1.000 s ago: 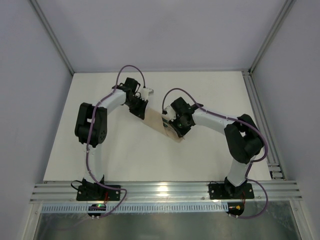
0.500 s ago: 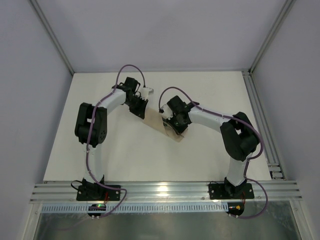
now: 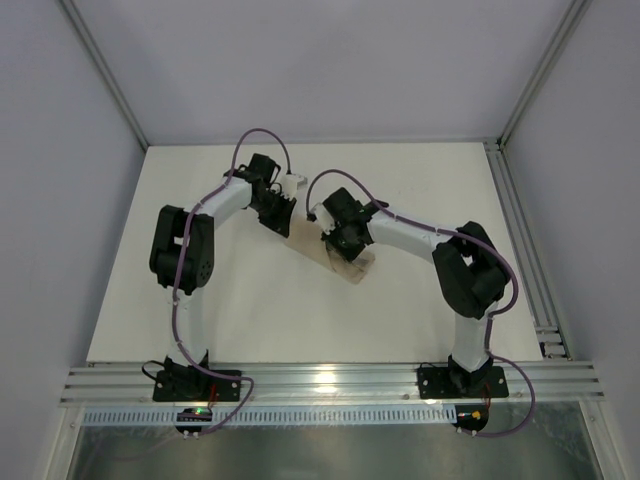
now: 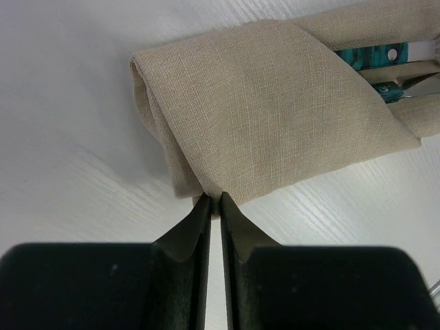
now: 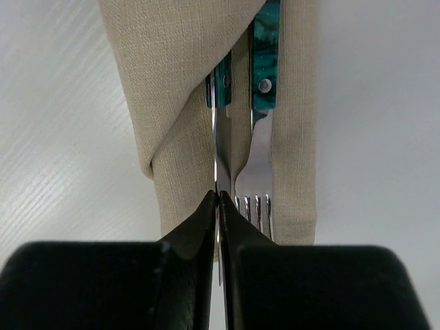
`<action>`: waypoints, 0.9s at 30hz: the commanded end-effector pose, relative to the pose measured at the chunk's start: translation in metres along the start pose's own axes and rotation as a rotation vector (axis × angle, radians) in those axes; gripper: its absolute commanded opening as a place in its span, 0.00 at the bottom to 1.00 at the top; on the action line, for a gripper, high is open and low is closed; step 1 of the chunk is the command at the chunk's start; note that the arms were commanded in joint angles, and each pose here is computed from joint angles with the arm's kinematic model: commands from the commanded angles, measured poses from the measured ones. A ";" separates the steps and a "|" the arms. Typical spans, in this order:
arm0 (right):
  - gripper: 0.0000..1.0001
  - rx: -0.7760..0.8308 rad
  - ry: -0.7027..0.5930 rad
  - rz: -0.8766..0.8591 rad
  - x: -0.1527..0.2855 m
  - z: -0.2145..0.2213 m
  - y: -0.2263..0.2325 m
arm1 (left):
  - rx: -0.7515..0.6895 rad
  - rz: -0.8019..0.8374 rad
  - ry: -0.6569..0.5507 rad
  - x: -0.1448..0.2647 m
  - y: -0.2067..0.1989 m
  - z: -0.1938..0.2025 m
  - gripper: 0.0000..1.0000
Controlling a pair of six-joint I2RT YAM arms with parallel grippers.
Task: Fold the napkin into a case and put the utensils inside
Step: Insert the knife into the folded napkin.
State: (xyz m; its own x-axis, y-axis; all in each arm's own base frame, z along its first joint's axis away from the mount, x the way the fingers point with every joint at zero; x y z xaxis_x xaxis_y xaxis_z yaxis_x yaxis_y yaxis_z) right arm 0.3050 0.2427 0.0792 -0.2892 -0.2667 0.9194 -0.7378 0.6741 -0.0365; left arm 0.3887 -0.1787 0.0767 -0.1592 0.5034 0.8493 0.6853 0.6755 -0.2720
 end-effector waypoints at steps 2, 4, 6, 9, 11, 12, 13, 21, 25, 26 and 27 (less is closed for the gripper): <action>0.07 0.014 -0.058 0.021 -0.001 -0.020 0.002 | -0.017 0.010 -0.041 0.010 -0.001 -0.013 0.10; 0.06 0.015 -0.060 0.020 -0.002 -0.021 0.003 | -0.016 0.012 -0.039 0.010 -0.001 -0.012 0.10; 0.07 0.018 -0.070 0.019 -0.002 -0.023 0.005 | -0.016 0.010 -0.042 0.010 -0.001 -0.013 0.10; 0.05 0.025 -0.090 0.016 -0.002 -0.028 0.007 | -0.018 0.009 -0.044 0.011 -0.001 -0.014 0.10; 0.04 0.033 -0.110 0.012 -0.003 -0.033 0.009 | -0.020 0.010 -0.045 0.011 -0.001 -0.014 0.10; 0.04 0.035 -0.117 0.007 -0.004 -0.035 0.009 | -0.018 0.009 -0.046 0.011 -0.001 -0.014 0.10; 0.04 0.035 -0.120 0.010 -0.004 -0.037 0.008 | -0.018 0.008 -0.043 0.011 -0.001 -0.013 0.10; 0.04 0.036 -0.129 -0.010 -0.007 -0.044 0.010 | -0.018 0.010 -0.042 0.011 -0.001 -0.013 0.10; 0.04 0.036 -0.126 -0.007 -0.010 -0.044 0.010 | -0.019 0.011 -0.041 0.010 -0.001 -0.013 0.10; 0.04 0.037 -0.126 -0.009 -0.011 -0.045 0.011 | -0.019 0.012 -0.042 0.011 -0.001 -0.013 0.10; 0.04 0.036 -0.132 -0.009 -0.010 -0.047 0.011 | -0.019 0.012 -0.041 0.010 -0.001 -0.013 0.10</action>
State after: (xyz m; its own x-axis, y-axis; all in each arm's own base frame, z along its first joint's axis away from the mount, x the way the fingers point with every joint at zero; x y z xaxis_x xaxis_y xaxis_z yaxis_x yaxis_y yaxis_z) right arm 0.3158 0.2657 0.0764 -0.3200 -0.3014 0.8982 -0.7532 0.6561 -0.0482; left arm 0.3889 -0.1780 0.0768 -0.1595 0.5036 0.8491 0.6843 0.6763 -0.2726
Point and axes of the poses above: each gripper's point midway between its finger pads, its own x axis back along the fingers, its own y axis along the line the jaws close on, z = x × y, the point moved 4 cm from there along x, back along the fingers, and after that the axes turned 2 degrees about -x, right-handed, at the moved point
